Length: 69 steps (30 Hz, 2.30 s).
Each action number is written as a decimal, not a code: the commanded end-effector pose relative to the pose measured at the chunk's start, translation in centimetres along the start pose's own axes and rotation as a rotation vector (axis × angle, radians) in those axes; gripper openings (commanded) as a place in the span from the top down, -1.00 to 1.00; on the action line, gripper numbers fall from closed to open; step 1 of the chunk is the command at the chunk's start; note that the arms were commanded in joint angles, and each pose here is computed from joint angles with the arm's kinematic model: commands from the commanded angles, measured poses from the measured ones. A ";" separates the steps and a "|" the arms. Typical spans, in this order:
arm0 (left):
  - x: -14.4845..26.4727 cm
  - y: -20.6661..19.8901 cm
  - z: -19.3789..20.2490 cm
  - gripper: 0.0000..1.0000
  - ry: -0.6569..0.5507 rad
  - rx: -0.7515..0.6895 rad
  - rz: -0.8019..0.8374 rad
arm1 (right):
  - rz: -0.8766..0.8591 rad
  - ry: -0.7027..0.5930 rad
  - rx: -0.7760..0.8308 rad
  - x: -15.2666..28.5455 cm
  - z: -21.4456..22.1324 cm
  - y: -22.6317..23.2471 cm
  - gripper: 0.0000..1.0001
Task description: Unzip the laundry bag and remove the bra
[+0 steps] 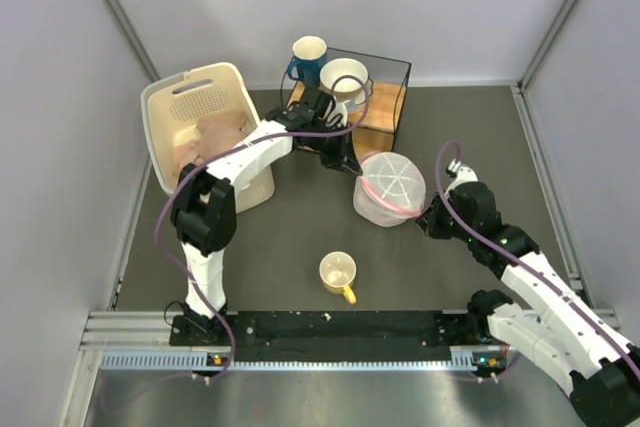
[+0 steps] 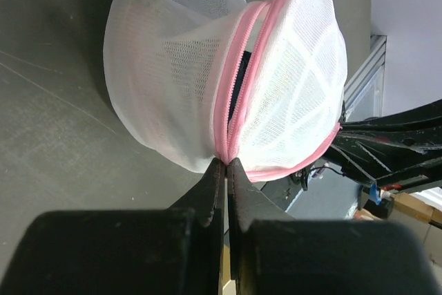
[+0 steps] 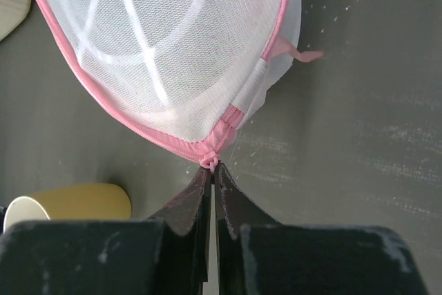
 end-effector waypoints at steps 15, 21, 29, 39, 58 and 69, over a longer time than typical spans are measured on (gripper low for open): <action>1.1 -1.0 1.9 1.00 -0.093 -0.022 0.049 | 0.043 -0.094 0.088 -0.1 -8.3 5.9 -0.53; 1.4 -1.5 2.5 1.00 -0.096 -0.018 0.065 | -0.006 0.009 0.106 -6.3 -7.4 8.3 -0.57; 1.2 -2.2 3.6 1.00 -0.074 -0.025 0.103 | 0.069 -0.007 0.112 -8.3 -6.5 7.2 0.46; 4.1 -3.3 4.8 -0.33 -0.132 -0.061 0.103 | -0.015 -0.081 0.091 -3.6 -5.7 5.4 1.00; -1.6 -3.7 3.4 -0.04 -0.172 -0.149 -0.126 | -0.067 -0.153 -0.240 -1.7 -2.2 2.6 1.00; -4.5 -0.3 5.9 -0.34 -0.180 -0.165 -0.317 | -0.030 -0.176 -0.259 -1.3 -2.9 2.1 1.00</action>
Point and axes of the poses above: each gripper's point midway between its finger pads, its own x axis back along the fingers, its own y axis along the line the jaws close on, z = x × y, the point moved 6 cm from there along x, back along the fingers, and after that the axes turned 4 degrees about x, right-handed, at the moved point
